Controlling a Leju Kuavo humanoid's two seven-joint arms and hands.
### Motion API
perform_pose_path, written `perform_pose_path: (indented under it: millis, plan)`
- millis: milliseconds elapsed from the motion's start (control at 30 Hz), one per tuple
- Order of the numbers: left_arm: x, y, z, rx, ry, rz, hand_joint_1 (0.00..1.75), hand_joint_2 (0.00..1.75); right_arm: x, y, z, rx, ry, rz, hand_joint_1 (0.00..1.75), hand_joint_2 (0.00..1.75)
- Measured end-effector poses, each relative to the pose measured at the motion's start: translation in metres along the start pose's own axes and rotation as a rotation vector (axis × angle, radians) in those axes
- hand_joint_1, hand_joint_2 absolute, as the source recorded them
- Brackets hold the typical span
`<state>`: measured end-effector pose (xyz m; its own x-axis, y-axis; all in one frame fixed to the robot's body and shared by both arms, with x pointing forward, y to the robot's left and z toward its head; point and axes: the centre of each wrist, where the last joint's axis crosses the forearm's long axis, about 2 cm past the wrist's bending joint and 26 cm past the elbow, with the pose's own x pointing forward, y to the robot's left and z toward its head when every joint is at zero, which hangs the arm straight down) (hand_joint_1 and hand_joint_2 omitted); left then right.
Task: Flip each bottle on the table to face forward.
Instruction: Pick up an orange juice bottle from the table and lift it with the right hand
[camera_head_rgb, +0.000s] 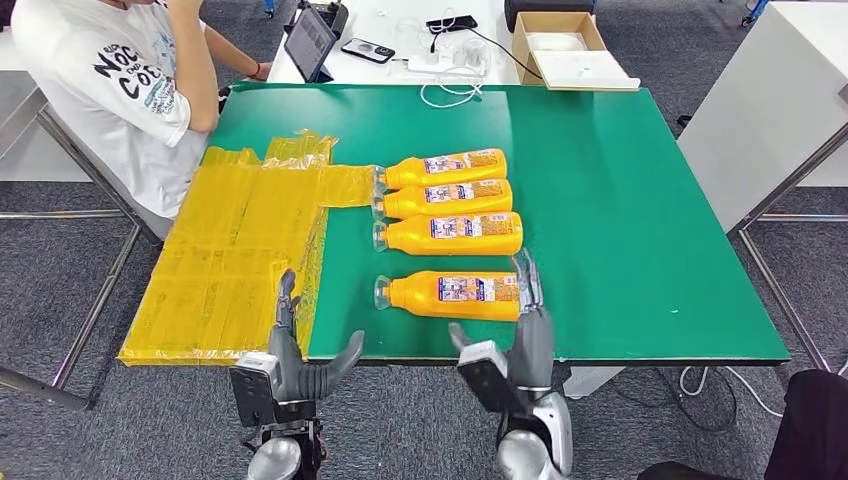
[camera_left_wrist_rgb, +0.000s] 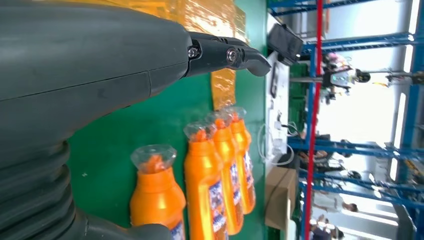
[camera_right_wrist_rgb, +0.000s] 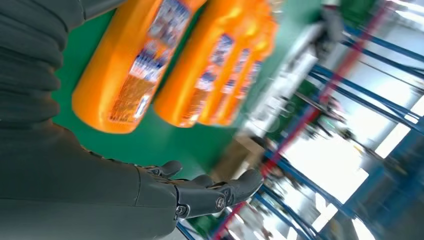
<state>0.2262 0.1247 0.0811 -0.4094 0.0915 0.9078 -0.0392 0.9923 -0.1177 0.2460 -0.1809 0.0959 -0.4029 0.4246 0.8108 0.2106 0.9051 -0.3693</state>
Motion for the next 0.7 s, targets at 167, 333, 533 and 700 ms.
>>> perform_pose_path:
  millis: [167,333,533,700]
  plan:
    - [0.001,0.0,-0.003,-0.023,-0.009,0.007,0.0,1.75,-0.024,-0.022,-0.03,0.099,0.058,0.047,0.0,1.75]
    - [0.001,0.0,-0.005,-0.037,-0.005,0.008,0.0,1.75,-0.042,-0.032,-0.052,0.201,0.129,0.107,0.0,1.75]
    - [0.0,0.001,-0.006,-0.05,0.007,0.009,0.0,1.75,-0.06,-0.033,-0.064,0.307,0.238,0.156,0.0,1.75]
    - [0.0,0.002,-0.007,-0.059,0.014,0.005,0.0,1.75,-0.072,-0.033,-0.073,0.362,0.296,0.176,0.0,1.75]
